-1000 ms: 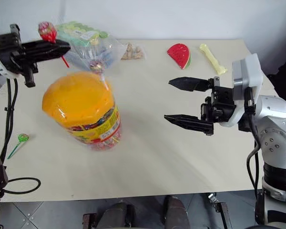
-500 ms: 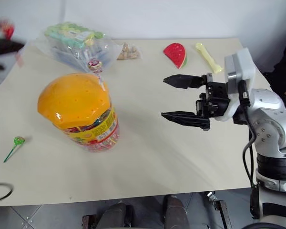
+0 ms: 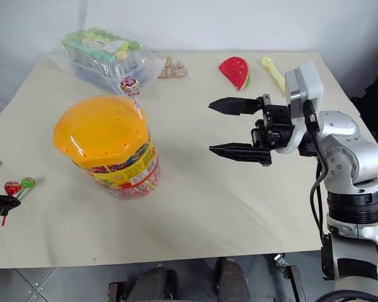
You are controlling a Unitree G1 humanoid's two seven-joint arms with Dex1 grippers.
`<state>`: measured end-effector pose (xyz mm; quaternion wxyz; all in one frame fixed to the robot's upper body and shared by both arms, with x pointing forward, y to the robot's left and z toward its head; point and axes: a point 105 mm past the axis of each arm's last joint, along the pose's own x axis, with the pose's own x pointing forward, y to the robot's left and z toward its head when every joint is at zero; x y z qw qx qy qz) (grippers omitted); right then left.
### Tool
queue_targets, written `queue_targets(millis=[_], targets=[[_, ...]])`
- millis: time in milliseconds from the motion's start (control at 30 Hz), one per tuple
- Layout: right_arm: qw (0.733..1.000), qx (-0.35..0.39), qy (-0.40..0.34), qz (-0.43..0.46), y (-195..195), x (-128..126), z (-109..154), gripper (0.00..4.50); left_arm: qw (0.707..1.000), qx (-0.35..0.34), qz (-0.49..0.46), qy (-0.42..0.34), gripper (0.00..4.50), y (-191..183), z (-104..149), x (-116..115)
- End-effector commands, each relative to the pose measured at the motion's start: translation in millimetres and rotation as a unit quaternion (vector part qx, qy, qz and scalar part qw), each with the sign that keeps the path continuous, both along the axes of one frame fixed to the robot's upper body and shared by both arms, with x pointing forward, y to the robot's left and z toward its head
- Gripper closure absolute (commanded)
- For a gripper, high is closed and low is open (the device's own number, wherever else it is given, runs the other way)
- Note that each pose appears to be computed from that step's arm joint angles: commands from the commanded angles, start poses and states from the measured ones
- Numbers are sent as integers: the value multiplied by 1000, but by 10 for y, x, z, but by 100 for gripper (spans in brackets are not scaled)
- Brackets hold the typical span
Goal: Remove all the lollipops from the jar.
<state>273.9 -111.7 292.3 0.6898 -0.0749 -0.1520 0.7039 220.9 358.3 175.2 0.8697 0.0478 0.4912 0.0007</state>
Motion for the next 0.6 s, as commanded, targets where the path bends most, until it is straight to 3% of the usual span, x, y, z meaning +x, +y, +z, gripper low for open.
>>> queue_targets(millis=[33, 100, 200, 467, 600], targets=[[1000, 4, -28, 13, 9, -58, 98, 0, 1000, -2, 2, -17, 446, 2, 36, 24], [1000, 4, -28, 13, 7, -59, 97, 0, 1000, -8, 4, -14, 446, -3, -9, 29], [1000, 2, -28, 11, -5, -65, 89, 0, 1000, -21, 1, -18, 381, -26, -22, 55], [1000, 0, -28, 5, -37, -76, 92, 0, 999, -9, -18, -28, 144, -42, 105, 82], [999, -6, -31, -8, -70, -76, 126, 0, 995, 18, -56, -82, 16, -80, 496, 161]])
